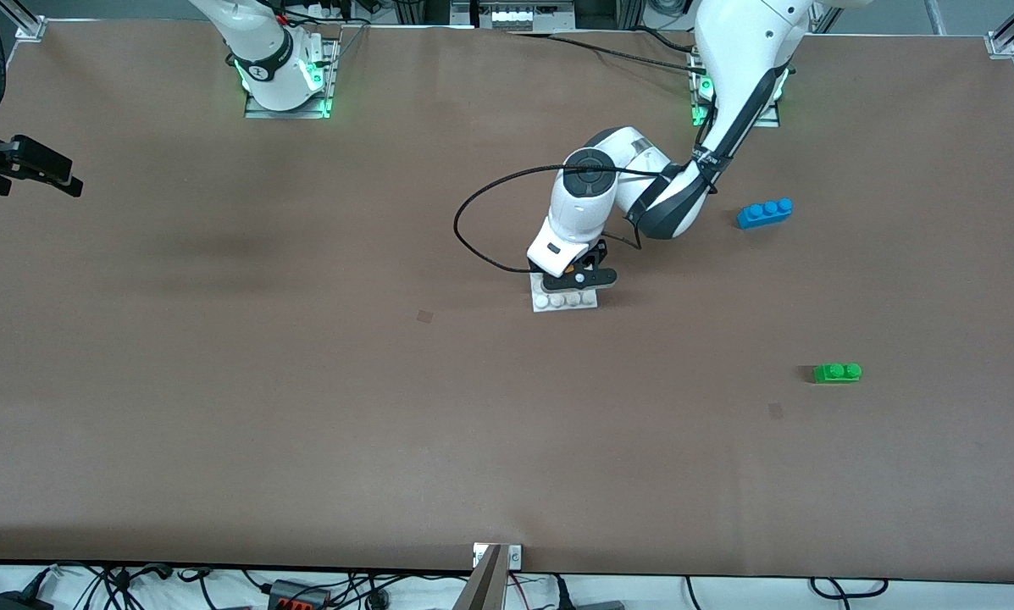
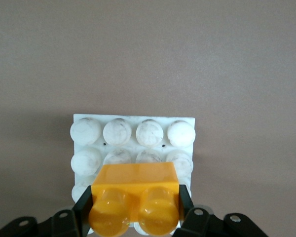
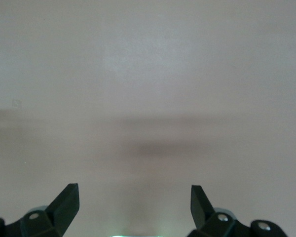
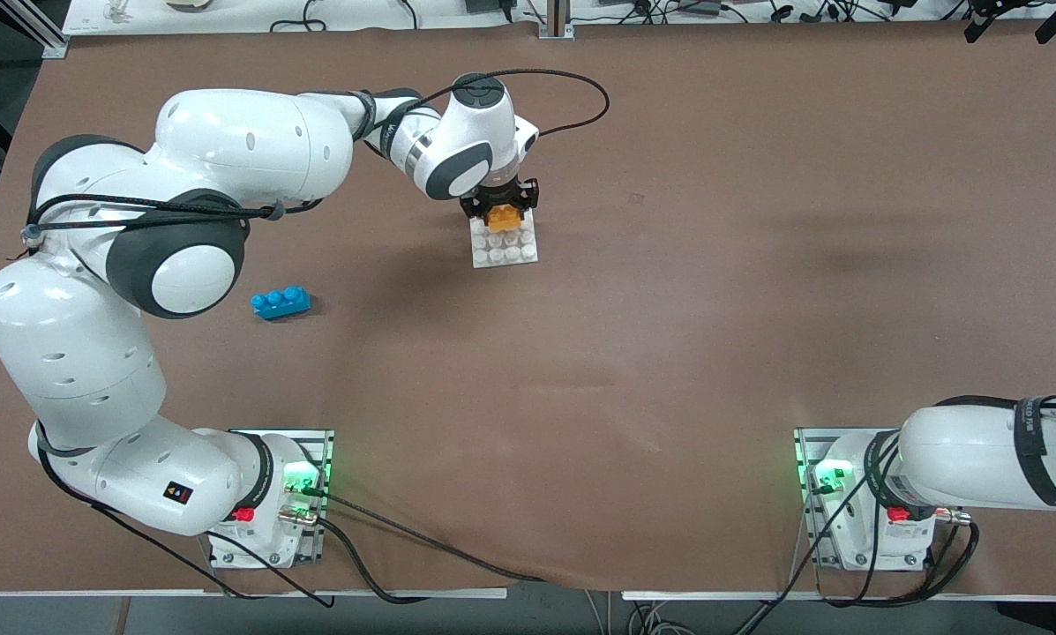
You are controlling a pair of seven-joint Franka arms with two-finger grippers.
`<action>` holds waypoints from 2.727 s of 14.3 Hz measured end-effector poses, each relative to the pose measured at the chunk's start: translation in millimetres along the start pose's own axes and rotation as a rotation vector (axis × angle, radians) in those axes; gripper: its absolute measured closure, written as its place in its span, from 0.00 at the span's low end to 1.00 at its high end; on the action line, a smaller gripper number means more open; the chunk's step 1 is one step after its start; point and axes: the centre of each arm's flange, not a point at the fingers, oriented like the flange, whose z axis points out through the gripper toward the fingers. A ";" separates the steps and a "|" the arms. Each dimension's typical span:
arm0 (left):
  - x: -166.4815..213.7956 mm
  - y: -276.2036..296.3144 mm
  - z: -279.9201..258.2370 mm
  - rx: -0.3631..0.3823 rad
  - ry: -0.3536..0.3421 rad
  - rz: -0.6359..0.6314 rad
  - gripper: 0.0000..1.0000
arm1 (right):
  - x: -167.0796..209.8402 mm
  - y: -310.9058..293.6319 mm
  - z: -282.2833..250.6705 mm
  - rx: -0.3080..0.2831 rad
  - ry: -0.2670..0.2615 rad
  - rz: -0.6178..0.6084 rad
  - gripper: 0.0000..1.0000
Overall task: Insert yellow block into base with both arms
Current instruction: 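Lower the yellow block and press it onto the base studs with the left gripper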
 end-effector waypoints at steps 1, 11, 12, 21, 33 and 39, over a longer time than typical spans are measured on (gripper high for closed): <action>-1.3 -0.2 1.1 0.007 0.005 0.010 0.31 | 0.1 -0.2 0.4 0.000 0.000 0.002 0.00; -9.4 -4.5 10.7 0.037 0.012 0.039 0.31 | 0.8 -5.8 0.6 -0.001 0.002 -0.004 0.00; -10.2 -5.2 11.9 0.039 0.010 0.039 0.31 | 0.8 -5.9 0.6 -0.001 0.002 -0.004 0.00; -12.9 -5.6 14.4 0.038 0.010 0.043 0.31 | 0.8 -6.5 0.6 -0.001 0.002 -0.003 0.00; -21.3 -0.5 15.1 0.035 0.021 0.077 0.31 | 0.9 -7.6 0.6 -0.001 0.002 -0.004 0.00; -25.2 -9.5 27.1 0.037 -0.011 0.070 0.31 | 1.0 -9.1 0.6 -0.002 0.002 -0.007 0.00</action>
